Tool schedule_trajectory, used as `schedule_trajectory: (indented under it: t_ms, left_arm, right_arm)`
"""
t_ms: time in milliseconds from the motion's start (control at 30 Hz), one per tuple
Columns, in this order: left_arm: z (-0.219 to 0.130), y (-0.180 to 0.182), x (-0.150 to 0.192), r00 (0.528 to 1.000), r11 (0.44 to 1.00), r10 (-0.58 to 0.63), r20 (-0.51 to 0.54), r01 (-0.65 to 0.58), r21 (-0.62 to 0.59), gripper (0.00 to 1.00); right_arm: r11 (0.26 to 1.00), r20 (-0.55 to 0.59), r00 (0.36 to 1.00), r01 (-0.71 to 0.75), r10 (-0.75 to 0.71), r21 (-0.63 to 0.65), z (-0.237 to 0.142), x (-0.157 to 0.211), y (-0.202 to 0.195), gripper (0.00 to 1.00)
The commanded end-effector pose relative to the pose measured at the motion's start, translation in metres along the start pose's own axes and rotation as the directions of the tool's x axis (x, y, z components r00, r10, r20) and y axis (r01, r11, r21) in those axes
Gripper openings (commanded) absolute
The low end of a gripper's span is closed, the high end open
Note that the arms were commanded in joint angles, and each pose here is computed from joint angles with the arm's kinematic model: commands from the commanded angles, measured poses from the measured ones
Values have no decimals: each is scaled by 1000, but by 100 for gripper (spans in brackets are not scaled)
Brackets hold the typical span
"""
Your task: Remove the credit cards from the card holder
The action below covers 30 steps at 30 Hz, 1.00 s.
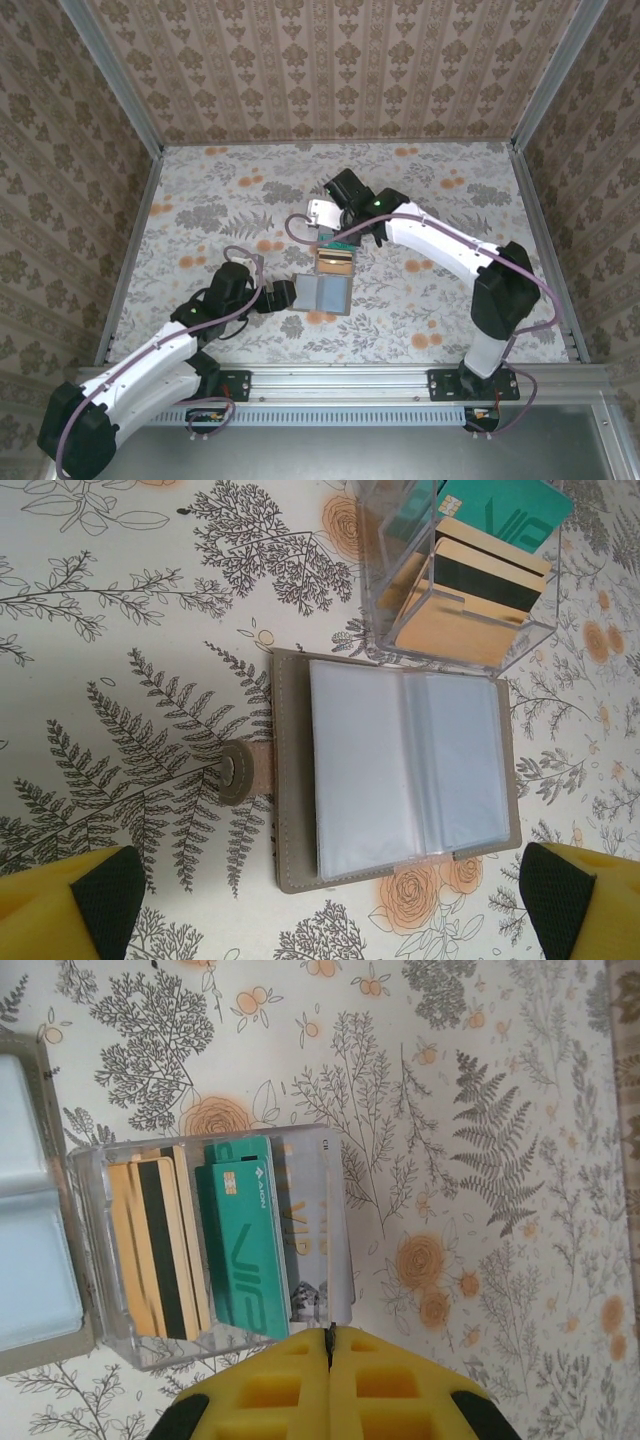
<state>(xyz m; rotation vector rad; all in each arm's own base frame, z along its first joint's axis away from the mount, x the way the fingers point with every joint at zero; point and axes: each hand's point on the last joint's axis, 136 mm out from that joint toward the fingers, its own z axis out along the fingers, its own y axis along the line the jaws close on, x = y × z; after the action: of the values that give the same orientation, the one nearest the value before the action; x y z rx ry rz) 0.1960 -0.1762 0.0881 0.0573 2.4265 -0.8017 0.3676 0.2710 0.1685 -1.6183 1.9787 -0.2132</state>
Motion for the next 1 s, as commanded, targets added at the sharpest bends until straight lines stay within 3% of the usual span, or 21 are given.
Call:
schedule_trajectory:
  t_ms: [0, 633, 667, 700, 733, 900, 967]
  left_arm:
    - [-2, 9, 2, 1000, 999, -4, 0, 4, -33, 100]
    - [-1, 15, 3, 1000, 999, -15, -3, 15, -36, 100]
    - [-1, 15, 4, 1000, 999, -15, -4, 15, -35, 100]
    - [-1, 14, 3, 1000, 999, -17, -3, 17, -34, 100]
    - [-1, 14, 4, 1000, 999, -17, -5, 17, -33, 100]
    - [-1, 15, 3, 1000, 999, -18, -5, 18, -34, 100]
    - [-1, 14, 3, 1000, 999, -19, -6, 19, -33, 100]
  right_arm:
    - [997, -22, 999, 40, -41, -59, 8, 2, 3, 0]
    - [993, -96, 995, 15, -27, -116, 48, 16, 11, 0]
    - [994, -96, 995, 11, -21, -107, 49, 16, 9, 6]
    - [995, -97, 995, 8, -18, -101, 50, 16, 7, 21]
    - [996, -93, 996, 2, -10, -89, 50, 15, 3, 27]
    - [998, -84, 995, -54, 55, 19, 53, 13, -23, 41]
    - [996, -71, 995, -72, 75, 48, 51, 11, -29, 41]
